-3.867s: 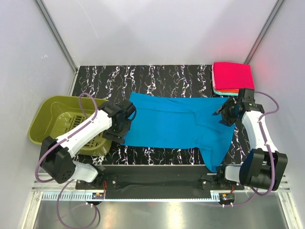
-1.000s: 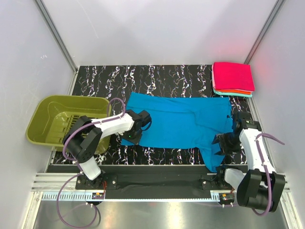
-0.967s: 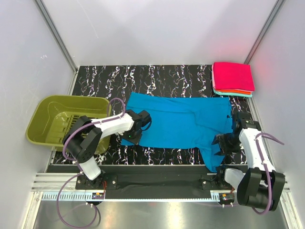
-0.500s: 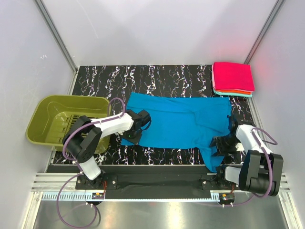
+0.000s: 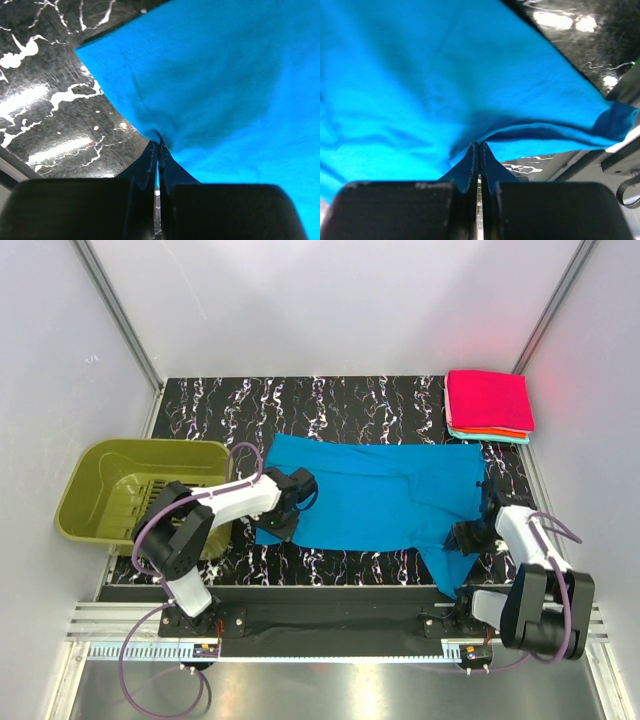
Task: Fold and stack the t-shirts
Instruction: Fold the tshirt
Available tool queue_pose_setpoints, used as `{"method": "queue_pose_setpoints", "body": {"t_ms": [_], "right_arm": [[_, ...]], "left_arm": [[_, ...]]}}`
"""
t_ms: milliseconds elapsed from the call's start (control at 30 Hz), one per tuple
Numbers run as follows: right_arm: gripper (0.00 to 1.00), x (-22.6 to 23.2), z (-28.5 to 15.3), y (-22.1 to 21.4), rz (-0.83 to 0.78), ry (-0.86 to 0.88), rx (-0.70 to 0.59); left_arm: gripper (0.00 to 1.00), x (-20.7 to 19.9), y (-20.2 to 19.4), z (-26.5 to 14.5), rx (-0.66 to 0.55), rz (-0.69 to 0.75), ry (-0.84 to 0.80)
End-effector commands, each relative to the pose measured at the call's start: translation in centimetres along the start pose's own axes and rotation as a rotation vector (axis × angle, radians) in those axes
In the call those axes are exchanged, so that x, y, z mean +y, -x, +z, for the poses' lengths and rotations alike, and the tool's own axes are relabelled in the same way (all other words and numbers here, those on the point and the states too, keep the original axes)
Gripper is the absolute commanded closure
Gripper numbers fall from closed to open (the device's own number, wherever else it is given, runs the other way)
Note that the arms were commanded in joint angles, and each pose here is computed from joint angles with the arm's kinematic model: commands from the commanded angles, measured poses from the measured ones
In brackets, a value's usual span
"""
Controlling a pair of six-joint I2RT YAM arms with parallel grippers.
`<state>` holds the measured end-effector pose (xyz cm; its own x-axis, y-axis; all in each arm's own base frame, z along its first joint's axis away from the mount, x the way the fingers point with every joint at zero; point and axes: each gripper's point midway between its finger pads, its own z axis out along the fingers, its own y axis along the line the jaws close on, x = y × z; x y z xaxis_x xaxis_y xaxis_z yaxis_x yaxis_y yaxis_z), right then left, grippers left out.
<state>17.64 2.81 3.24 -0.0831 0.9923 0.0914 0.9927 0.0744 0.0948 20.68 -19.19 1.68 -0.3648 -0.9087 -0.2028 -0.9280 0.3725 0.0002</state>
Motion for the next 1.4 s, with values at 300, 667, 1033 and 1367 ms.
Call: {"method": "queue_pose_setpoints", "body": {"t_ms": [300, 667, 1033, 1367], "right_arm": [[1.0, 6.3, -6.9, 3.8, -0.366, 0.372, -0.313], [1.0, 8.6, -7.6, 3.9, -0.534, 0.422, -0.332], [1.0, 9.6, -10.1, 3.7, -0.6, 0.498, -0.378], [1.0, 11.0, -9.6, 4.7, -0.706, 0.472, -0.414]], "left_arm": [[1.0, -2.9, 3.2, -3.0, -0.149, 0.003, -0.029], [1.0, -1.2, 4.0, -2.9, -0.211, 0.005, 0.115], [1.0, -3.6, 5.2, -7.0, -0.311, 0.051, -0.009], [1.0, -5.4, 5.4, -5.9, -0.355, 0.081, 0.037]]}}
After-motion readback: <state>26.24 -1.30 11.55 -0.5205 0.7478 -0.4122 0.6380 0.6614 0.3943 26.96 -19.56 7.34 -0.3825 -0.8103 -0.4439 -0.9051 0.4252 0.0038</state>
